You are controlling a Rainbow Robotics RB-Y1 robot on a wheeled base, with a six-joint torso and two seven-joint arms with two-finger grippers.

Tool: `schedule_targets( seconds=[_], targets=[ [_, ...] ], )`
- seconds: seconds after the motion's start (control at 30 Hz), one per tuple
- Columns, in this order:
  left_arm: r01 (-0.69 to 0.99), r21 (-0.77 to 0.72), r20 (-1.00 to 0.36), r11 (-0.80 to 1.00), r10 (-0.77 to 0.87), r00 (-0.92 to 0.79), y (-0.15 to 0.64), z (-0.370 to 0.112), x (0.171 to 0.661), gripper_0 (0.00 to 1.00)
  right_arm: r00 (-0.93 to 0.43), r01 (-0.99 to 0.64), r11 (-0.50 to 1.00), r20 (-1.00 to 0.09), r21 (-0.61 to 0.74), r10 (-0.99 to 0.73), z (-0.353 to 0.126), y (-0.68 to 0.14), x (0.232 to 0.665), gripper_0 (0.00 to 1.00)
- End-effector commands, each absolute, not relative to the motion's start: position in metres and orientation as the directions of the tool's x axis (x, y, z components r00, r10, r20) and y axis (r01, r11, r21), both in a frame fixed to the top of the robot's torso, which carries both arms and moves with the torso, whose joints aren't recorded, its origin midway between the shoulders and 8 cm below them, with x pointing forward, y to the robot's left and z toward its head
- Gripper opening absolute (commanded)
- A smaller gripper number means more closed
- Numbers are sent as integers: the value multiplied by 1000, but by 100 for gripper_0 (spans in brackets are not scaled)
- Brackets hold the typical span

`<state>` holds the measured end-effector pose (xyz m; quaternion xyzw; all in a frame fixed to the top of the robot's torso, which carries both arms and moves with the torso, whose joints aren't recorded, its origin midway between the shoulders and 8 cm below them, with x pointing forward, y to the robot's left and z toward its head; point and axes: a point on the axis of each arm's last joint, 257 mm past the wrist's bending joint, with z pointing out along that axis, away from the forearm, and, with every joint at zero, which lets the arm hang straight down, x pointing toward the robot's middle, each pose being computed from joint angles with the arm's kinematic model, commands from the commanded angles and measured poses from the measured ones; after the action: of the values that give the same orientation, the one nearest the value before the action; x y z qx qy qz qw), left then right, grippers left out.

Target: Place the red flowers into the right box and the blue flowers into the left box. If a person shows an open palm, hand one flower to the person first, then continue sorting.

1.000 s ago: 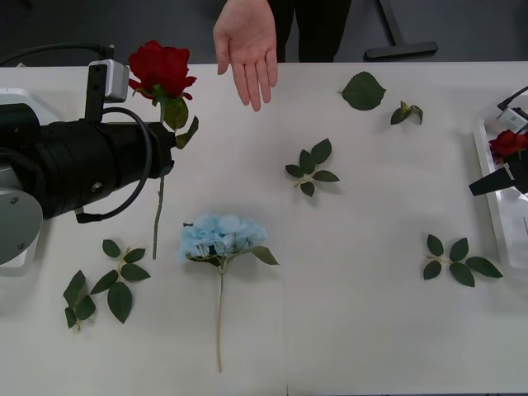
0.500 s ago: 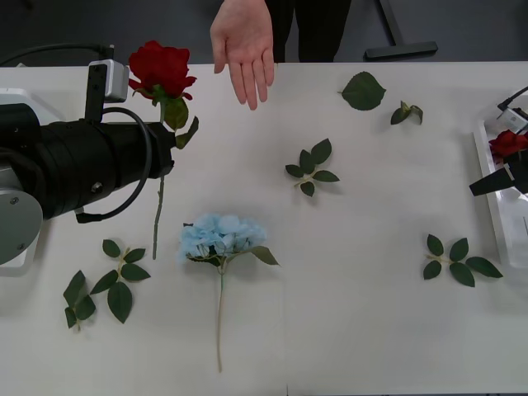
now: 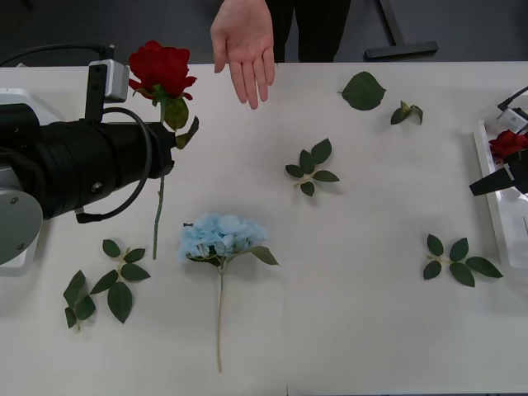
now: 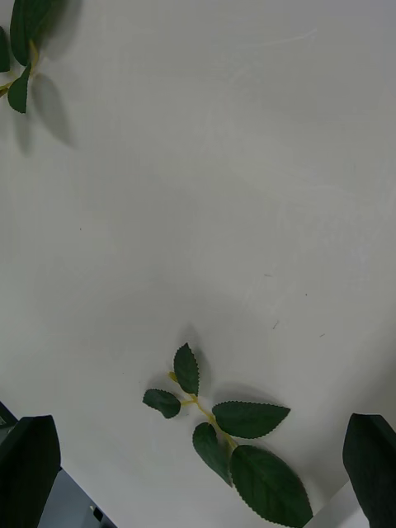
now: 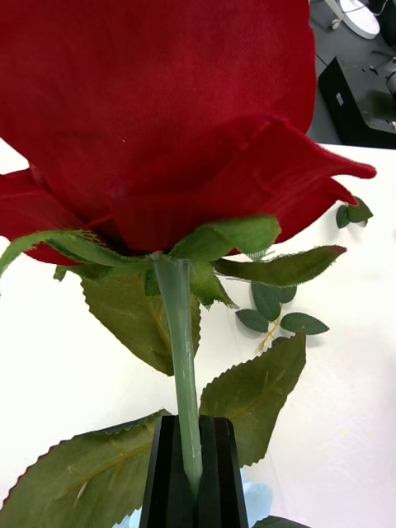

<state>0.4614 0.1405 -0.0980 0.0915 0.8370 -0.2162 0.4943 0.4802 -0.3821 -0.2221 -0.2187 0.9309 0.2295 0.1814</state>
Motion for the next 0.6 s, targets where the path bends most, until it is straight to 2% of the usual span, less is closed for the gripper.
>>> schedule_targets(
  seconds=[0.03, 0.6],
  targets=[
    [420, -241, -896, 875, -35, -442, 126, -77, 459, 0, -825, -494, 825, -446, 275, -346, -206, -411, 481, 100],
    [423, -241, -896, 874, -33, -442, 126, -77, 458, 0, -825, -496, 824, -443, 275, -350, -207, -411, 480, 100]
  ],
)
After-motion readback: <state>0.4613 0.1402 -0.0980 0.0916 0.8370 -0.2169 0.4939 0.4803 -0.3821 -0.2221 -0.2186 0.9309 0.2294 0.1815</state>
